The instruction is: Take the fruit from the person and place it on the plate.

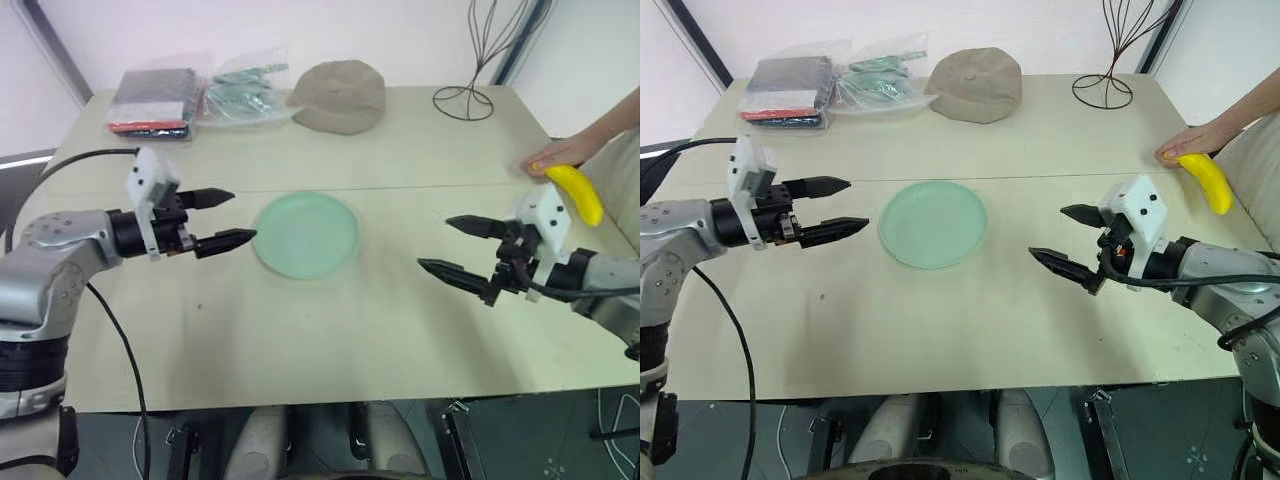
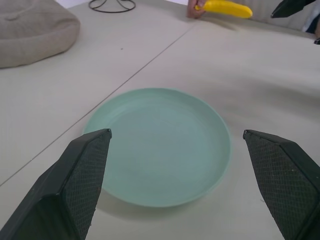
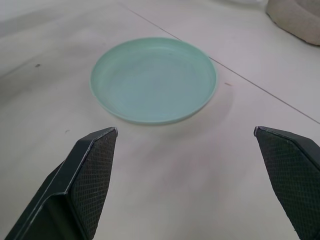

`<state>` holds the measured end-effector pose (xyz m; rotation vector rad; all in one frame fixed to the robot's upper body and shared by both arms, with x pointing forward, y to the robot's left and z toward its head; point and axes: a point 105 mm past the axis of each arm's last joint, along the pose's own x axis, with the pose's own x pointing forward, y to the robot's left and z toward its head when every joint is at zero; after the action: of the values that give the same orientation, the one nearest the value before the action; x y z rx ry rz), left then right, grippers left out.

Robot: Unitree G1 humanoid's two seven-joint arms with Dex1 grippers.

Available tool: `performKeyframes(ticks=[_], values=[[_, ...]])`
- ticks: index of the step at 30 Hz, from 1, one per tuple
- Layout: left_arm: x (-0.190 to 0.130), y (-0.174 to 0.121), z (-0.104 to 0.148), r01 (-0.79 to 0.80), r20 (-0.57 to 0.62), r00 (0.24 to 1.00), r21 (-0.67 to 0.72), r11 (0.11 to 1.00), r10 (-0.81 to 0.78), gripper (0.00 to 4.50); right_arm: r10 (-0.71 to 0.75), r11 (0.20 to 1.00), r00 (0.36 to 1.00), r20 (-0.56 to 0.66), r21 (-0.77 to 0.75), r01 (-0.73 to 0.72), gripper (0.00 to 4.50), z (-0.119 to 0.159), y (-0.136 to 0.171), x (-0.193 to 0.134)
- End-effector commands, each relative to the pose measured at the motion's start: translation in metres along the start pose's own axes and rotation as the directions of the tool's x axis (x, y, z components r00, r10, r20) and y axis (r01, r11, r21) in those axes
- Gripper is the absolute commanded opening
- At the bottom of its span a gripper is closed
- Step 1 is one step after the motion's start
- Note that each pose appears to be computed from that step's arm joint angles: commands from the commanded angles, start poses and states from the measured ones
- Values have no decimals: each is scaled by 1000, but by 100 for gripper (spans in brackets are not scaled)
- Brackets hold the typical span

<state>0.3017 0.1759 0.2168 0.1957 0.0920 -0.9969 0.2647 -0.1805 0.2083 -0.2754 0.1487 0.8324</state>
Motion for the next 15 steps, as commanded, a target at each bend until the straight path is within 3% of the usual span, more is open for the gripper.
performKeyframes(ticks=[1,15], values=[[-6,-5,10,-12,20,1000,40,999,12,442,-3,999,1000,24,-39,4,450,10,-3,-3],[-4,-10,12,-26,39,999,16,1000,26,442,0,999,1000,19,-37,1,450,10,-4,-2]])
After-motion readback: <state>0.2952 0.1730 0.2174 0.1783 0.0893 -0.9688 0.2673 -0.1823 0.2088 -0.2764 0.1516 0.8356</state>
